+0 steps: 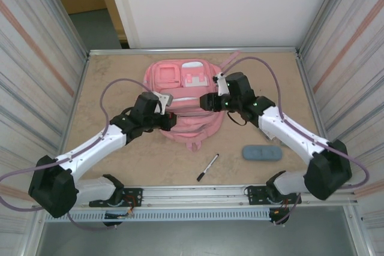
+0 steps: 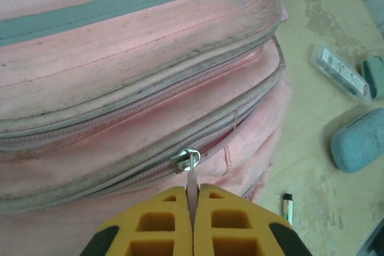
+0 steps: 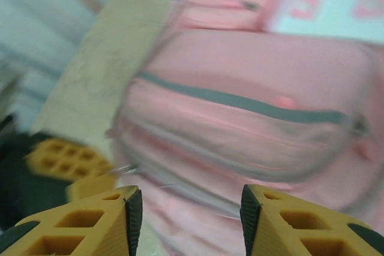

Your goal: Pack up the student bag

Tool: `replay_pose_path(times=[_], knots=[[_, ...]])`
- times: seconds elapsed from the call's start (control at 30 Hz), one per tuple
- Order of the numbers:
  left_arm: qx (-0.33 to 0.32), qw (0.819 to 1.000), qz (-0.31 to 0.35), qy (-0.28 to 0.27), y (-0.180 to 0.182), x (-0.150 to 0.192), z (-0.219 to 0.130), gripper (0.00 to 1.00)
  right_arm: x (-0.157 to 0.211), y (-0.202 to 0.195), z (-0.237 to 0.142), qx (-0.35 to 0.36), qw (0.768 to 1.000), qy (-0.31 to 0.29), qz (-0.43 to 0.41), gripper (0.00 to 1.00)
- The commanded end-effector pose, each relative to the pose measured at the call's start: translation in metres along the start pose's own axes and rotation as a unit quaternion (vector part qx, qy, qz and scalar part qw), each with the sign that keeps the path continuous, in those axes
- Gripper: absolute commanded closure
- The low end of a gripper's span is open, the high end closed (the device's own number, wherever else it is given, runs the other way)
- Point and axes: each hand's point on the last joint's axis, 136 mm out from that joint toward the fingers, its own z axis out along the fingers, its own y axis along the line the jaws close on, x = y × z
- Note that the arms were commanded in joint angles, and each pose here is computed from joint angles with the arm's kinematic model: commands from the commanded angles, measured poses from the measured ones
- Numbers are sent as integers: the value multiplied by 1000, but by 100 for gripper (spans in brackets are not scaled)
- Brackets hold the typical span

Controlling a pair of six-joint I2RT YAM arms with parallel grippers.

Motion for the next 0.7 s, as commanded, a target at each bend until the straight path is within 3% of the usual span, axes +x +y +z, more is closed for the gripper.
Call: replay_pose_path(times=[0.0,0.13,0.23,0.37,0.57,0.67], knots=[[53,997,21,-42,-29,-32,-4,100,29,13,16,-15,973,41,-227,51],[76,996,8,-35,-36,-32,-2,100,43,28,40,-48,951,85,-294,48],[77,996,7,-34,-36,-31,-2,100,53,22,54,-49,943,108,-311,42],[99,995,5,-26,-44,-29,-1,100,63,12,69,-44,916,121,-381,42],[94,995,-12,-37,-41,-31,-1,100,62,9,89,-27,896,92,-433,49],[73,996,-15,-43,-33,-30,-6,100,60,14,85,-42,896,74,-436,67]])
